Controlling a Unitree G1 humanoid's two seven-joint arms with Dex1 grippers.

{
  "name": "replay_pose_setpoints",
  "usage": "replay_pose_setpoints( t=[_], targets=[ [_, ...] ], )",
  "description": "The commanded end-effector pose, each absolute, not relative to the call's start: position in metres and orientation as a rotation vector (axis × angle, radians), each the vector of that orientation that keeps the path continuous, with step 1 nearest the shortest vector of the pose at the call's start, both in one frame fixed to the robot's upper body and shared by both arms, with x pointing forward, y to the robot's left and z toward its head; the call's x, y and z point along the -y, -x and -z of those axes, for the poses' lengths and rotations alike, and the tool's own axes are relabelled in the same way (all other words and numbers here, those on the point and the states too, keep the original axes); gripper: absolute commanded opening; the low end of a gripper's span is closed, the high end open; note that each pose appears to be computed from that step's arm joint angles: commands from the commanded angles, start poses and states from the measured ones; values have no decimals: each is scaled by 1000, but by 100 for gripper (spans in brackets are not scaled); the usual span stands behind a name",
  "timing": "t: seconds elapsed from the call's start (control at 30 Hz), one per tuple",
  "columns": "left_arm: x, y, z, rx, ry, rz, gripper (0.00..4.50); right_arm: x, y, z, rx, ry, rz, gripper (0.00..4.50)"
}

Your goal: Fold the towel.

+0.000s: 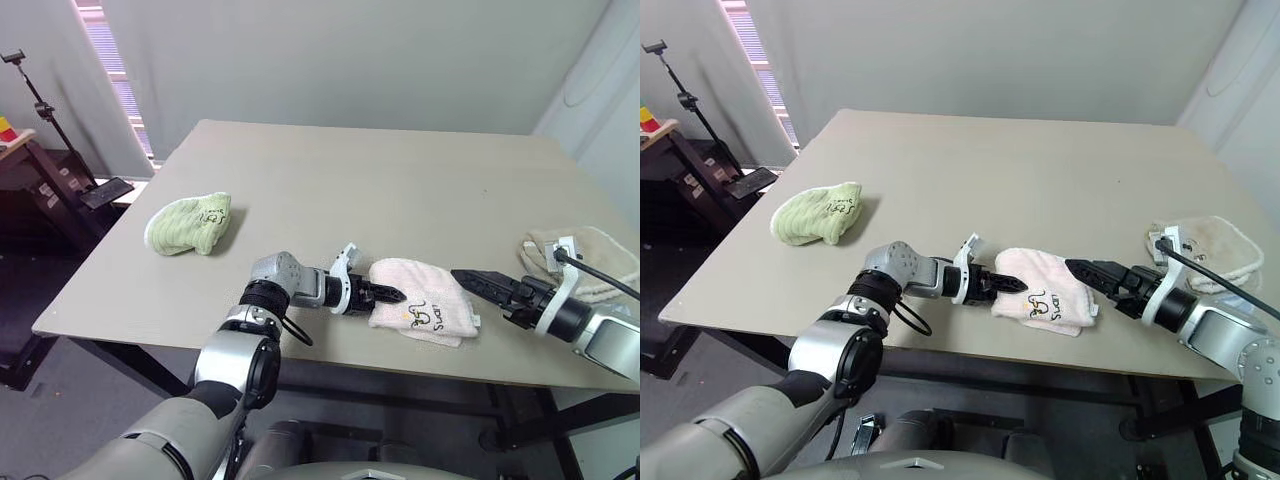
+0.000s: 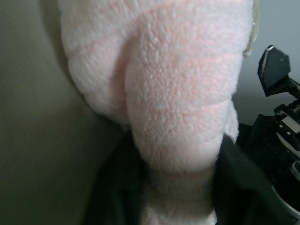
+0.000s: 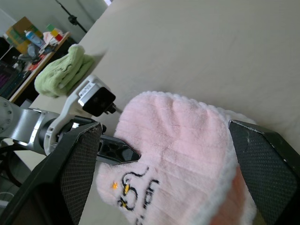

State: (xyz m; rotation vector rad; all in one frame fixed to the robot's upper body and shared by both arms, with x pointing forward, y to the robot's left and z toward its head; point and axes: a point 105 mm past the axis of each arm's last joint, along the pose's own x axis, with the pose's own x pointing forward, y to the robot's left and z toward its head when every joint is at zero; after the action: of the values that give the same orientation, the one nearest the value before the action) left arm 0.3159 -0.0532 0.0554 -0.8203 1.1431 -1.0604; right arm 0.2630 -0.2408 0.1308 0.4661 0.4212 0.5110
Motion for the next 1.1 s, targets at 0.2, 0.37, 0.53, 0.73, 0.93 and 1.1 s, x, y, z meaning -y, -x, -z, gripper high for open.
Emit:
replay_pose_setpoints(
  t=[0.2, 0.37, 0.53, 0.73, 0.93, 1.1],
  targets=[
    [55, -323, -99, -1036, 944, 1217, 3, 248, -264, -141, -362, -466, -496, 450],
    [25, -340, -123, -929, 774, 1197, 3, 244, -262, -137, -366, -471, -505, 450],
    [-19, -384, -164, -659, 770, 1038, 3, 239, -265, -127, -372, -485, -500, 450],
    [-70, -419, -208, -456, 839, 831, 3, 232, -269, -120, -379, -492, -514, 450],
    [-159, -449, -247, -135, 899, 491, 3, 226, -276, -113, -406, -487, -543, 450],
    [-230, -447, -266, 44, 808, 298, 3, 220, -286, -110, -431, -451, -583, 450]
  ],
)
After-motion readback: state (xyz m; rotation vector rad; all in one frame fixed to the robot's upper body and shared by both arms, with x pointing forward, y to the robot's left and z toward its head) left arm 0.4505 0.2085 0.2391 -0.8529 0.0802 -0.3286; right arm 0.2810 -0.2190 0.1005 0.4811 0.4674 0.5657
